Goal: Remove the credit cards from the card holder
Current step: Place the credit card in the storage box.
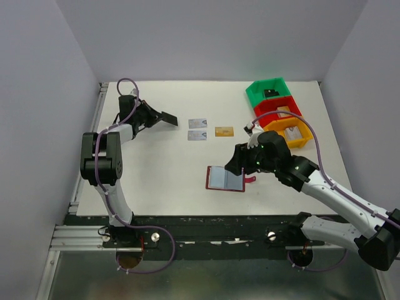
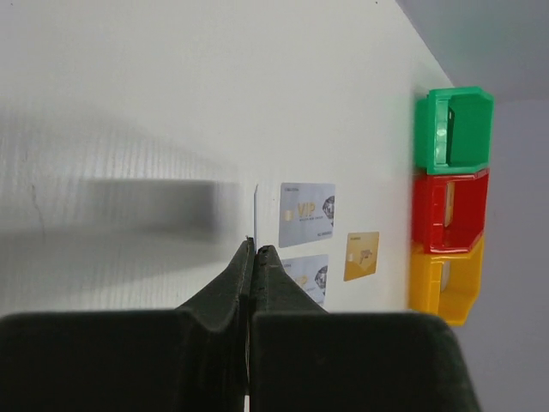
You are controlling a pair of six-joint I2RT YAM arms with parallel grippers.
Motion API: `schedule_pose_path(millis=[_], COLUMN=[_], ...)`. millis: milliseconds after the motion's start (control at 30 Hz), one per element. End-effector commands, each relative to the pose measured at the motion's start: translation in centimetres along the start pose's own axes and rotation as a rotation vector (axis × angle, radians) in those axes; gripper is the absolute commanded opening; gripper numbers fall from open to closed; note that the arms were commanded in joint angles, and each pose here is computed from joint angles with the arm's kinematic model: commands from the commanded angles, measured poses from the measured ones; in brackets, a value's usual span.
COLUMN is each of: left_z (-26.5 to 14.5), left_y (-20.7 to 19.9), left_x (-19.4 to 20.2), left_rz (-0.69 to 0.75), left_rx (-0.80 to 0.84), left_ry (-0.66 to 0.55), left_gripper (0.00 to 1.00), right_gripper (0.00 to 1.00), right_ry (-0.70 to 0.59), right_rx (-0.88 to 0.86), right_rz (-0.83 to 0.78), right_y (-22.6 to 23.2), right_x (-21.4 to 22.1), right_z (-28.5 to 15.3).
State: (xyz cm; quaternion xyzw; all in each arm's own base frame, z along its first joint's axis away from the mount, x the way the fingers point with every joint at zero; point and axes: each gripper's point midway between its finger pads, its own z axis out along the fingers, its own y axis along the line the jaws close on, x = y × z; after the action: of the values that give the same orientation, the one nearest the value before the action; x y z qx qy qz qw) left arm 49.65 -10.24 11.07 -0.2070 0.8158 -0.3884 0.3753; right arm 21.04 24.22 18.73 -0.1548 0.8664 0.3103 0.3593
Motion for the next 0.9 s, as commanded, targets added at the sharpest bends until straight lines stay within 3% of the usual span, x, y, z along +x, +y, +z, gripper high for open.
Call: schedule_pose_path(millis=[0, 200, 467, 533, 700, 867], left_z=[1.2, 2.2, 2.5, 2.6, 2.4, 1.1], left_y=[0.4, 0.9, 2.7, 2.9, 3.2, 2.9], left_x=[-1.1, -0.6, 1.0, 1.4, 1.2, -1.3], left_rz=[0.019, 0.019, 0.024, 0.022, 0.043, 0.043], left_rx=[0.044, 0.065, 0.042, 0.042, 0.028, 0.000], left_ry=[0.026, 0.064, 0.102, 0.109, 0.115, 0.060], left_gripper=[0.00, 0.01, 0.10, 0.15, 0.41, 0.57], right_gripper=[0.61, 0.61, 0.61, 0.61, 0.62, 0.63], right_ry=[-0.004, 0.026, 0.033, 0.030, 0.024, 0.018], right_rx=[-0.049, -0.050, -0.038, -0.035, -0.012, 0.034], right_rz=[-0.007, 0.002, -0.007, -0.013, -0.016, -0.017], right_y=[1.1, 0.9, 0.8, 0.8, 0.5, -0.3], right_x=[-0.7, 0.1, -0.2, -0.4, -0.7, -0.7], right_z=[0.2, 1.1, 1.4, 1.4, 1.1, 0.8])
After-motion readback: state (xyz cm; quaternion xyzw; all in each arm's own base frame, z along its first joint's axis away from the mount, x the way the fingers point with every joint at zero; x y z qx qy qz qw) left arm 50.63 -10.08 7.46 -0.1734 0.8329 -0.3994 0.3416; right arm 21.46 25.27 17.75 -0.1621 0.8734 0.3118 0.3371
